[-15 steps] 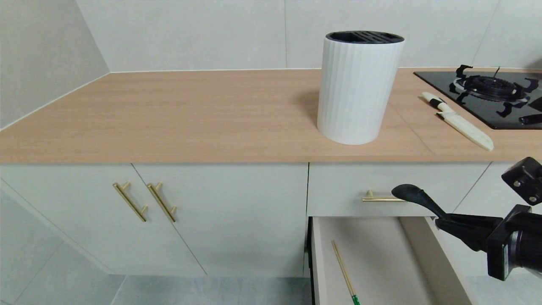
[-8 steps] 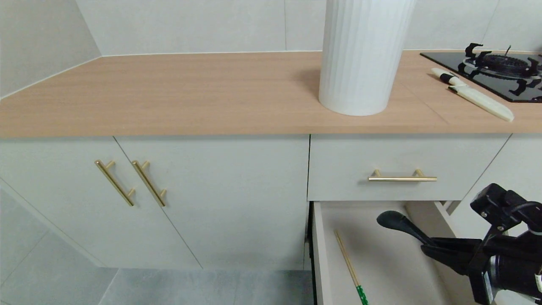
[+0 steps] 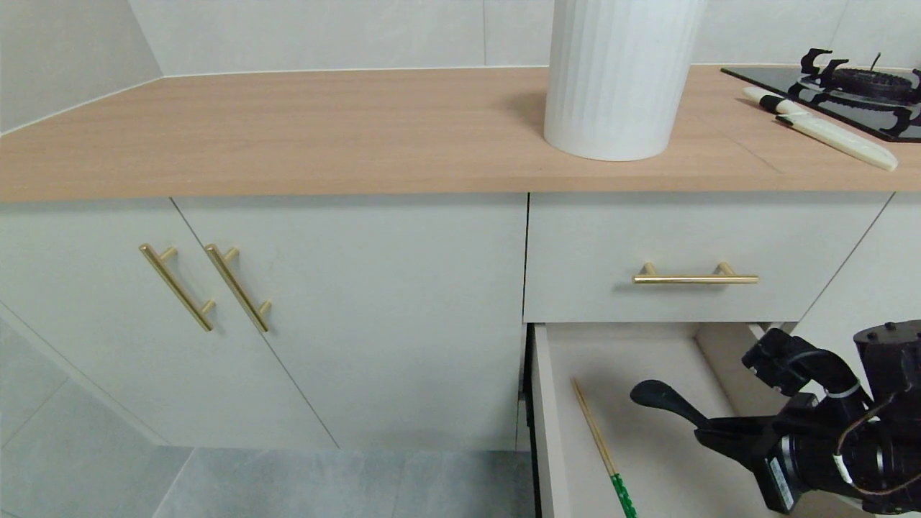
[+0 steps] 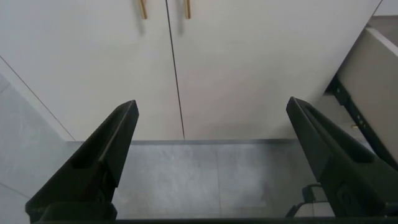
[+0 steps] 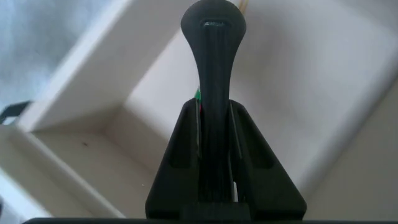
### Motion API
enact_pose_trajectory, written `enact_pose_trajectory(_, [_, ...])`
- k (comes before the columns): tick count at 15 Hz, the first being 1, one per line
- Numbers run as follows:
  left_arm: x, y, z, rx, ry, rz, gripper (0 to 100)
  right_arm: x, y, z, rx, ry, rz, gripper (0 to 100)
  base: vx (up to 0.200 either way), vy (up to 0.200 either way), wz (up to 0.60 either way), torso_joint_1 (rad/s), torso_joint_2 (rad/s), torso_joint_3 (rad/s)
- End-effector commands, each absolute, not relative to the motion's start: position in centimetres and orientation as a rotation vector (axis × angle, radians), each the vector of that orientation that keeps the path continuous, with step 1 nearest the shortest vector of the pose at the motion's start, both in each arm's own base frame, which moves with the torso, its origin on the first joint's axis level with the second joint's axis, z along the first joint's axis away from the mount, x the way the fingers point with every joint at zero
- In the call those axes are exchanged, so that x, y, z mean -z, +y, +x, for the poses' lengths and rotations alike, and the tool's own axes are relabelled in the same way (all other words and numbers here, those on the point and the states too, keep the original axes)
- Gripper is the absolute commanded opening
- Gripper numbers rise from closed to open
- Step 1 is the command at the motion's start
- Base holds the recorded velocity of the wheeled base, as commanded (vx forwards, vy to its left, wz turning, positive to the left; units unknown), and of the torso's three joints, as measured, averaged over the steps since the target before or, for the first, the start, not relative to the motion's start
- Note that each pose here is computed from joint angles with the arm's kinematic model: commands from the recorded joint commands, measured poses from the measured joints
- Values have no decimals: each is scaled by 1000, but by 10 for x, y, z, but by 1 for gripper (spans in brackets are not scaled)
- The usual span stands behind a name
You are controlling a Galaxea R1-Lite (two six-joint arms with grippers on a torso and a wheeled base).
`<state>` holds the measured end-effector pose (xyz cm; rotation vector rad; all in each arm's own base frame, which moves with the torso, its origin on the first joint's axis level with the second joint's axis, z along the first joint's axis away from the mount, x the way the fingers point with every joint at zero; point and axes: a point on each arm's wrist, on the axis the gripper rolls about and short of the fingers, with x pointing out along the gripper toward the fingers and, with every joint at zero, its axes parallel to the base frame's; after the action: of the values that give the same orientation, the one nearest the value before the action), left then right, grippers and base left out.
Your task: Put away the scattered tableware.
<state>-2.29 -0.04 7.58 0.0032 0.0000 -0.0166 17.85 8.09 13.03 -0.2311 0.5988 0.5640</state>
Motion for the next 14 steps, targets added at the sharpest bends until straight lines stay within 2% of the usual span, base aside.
enact_pose_trajectory(1, [-76, 0, -23, 17, 0, 3, 100, -110, 83, 198, -508, 669, -237, 0, 0, 0, 0, 0, 0, 0])
enact_pose_trajectory(3, [-76, 0, -23, 17, 2, 3, 100, -98, 82, 211, -455, 708, -236, 0, 0, 0, 0, 0, 0, 0])
enact_pose_trajectory(6, [-76, 0, -23, 17, 2, 3, 100, -79, 90, 245, -264, 786, -114, 0, 0, 0, 0, 0, 0, 0])
enact_pose_trajectory(14, [-76, 0, -23, 17, 2, 3, 100, -21, 89, 277, -153, 902, -134, 0, 0, 0, 0, 0, 0, 0])
